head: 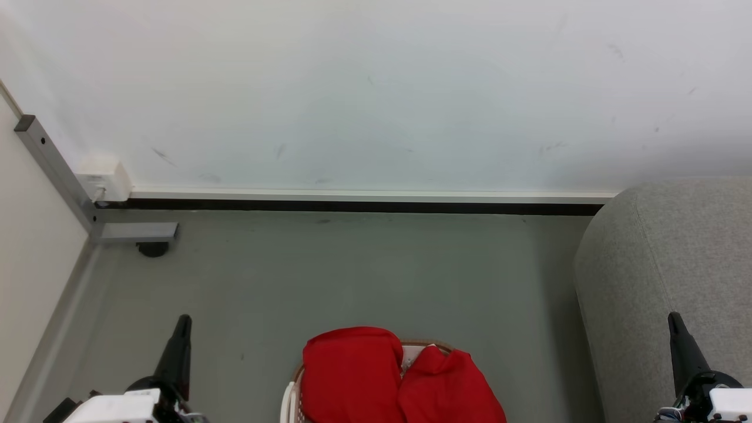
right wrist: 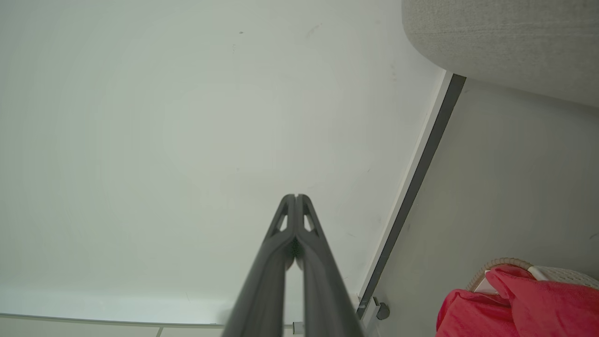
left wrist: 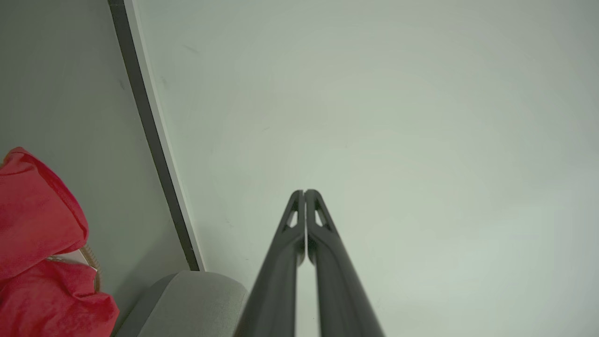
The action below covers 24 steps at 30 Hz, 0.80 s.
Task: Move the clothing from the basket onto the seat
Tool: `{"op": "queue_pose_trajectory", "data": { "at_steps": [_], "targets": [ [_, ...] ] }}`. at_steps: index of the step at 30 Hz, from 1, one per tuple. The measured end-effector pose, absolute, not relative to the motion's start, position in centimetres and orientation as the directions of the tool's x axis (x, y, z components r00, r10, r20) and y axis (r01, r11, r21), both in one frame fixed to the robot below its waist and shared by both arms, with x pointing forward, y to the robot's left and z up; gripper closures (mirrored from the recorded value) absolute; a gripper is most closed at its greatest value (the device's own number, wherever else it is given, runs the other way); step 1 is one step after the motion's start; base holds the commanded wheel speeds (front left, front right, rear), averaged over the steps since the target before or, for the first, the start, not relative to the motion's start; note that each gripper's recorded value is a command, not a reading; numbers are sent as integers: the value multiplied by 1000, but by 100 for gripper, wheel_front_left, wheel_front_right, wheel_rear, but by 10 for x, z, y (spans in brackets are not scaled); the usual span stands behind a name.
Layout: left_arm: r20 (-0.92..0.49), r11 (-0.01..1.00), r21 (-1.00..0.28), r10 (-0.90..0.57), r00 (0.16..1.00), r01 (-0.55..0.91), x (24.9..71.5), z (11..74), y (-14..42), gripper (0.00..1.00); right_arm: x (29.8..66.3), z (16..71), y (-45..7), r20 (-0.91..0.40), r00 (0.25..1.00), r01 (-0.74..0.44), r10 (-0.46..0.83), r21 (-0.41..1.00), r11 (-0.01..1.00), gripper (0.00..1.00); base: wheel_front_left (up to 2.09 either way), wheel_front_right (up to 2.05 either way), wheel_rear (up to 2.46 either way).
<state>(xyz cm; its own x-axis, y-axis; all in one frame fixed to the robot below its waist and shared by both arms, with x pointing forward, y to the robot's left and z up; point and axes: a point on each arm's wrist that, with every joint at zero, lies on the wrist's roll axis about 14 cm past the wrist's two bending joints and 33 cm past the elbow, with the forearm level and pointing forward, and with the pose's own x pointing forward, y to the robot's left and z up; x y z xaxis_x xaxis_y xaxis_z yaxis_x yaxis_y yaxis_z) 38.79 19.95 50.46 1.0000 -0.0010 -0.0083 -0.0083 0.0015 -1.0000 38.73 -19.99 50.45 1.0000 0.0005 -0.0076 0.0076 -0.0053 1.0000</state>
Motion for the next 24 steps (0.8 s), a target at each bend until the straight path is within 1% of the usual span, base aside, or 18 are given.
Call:
{"op": "queue_pose_trajectory", "data": {
  "at_steps": [24],
  "targets": [
    [-8,2,-1000,-1,1000,-8,388,505,199,100,387,504,-200,-8,1000,8,1,1000,-5,100,0,0,0]
  ]
}}
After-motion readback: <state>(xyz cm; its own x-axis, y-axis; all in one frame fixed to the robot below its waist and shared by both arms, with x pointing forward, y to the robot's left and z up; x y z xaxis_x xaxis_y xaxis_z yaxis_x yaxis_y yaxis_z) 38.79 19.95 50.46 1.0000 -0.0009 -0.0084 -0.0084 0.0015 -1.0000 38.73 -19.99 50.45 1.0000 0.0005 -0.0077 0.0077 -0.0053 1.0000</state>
